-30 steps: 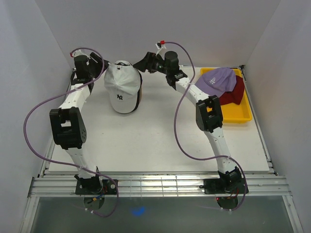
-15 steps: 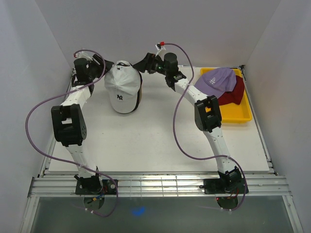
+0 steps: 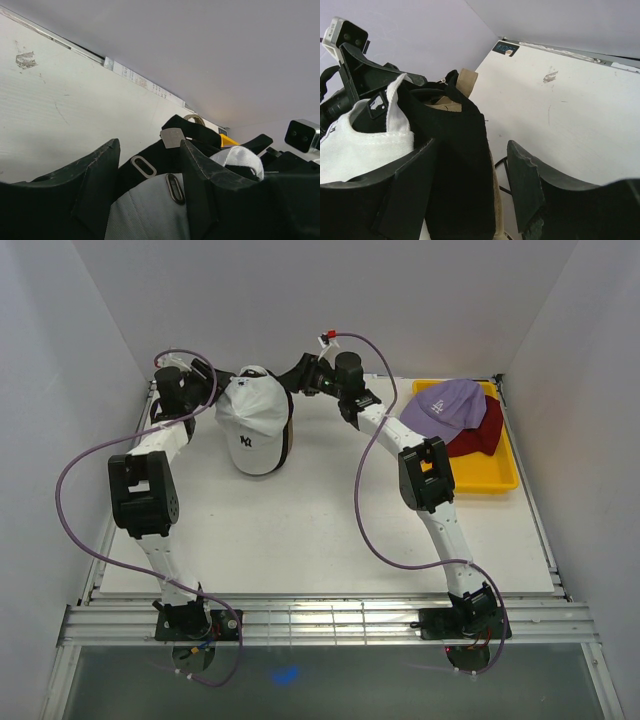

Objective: Stack the hats

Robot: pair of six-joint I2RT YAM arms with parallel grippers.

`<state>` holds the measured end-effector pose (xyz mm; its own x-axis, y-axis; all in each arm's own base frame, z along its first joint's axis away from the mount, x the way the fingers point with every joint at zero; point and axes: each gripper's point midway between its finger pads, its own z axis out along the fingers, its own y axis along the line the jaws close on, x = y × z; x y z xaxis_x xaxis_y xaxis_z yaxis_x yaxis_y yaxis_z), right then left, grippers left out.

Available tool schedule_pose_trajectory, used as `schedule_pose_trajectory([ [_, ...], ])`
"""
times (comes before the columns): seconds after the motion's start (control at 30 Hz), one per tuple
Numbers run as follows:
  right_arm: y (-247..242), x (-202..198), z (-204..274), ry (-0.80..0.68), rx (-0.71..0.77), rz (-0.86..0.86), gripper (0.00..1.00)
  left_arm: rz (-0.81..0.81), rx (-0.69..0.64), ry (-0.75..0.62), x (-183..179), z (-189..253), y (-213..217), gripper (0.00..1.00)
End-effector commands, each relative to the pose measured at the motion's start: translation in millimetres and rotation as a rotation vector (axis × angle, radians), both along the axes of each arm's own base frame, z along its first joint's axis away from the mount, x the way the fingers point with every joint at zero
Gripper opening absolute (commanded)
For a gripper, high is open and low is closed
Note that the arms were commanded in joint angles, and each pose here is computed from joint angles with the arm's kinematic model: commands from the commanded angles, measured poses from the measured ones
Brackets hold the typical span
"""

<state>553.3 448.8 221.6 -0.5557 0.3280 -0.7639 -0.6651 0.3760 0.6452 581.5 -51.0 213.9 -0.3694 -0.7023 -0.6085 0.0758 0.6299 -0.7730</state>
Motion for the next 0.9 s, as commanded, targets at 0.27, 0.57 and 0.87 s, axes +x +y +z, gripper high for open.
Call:
schedule_pose_trajectory([
  [0.27, -34, 11, 7, 0.045, 0.013, -0.077, 0.7, -0.023, 0.041, 0.109, -20, -15, -7, 0.61],
  [0.57, -76, 17, 73, 0.016, 0.098, -0.098, 0.68, 0.012, 0.074, 0.039, -13, 32, 5, 0.67],
  [0.87, -75, -16, 132, -0.066, 0.217, 0.036, 0.61, 0.014, 0.081, -0.017, -11, 68, 14, 0.67],
])
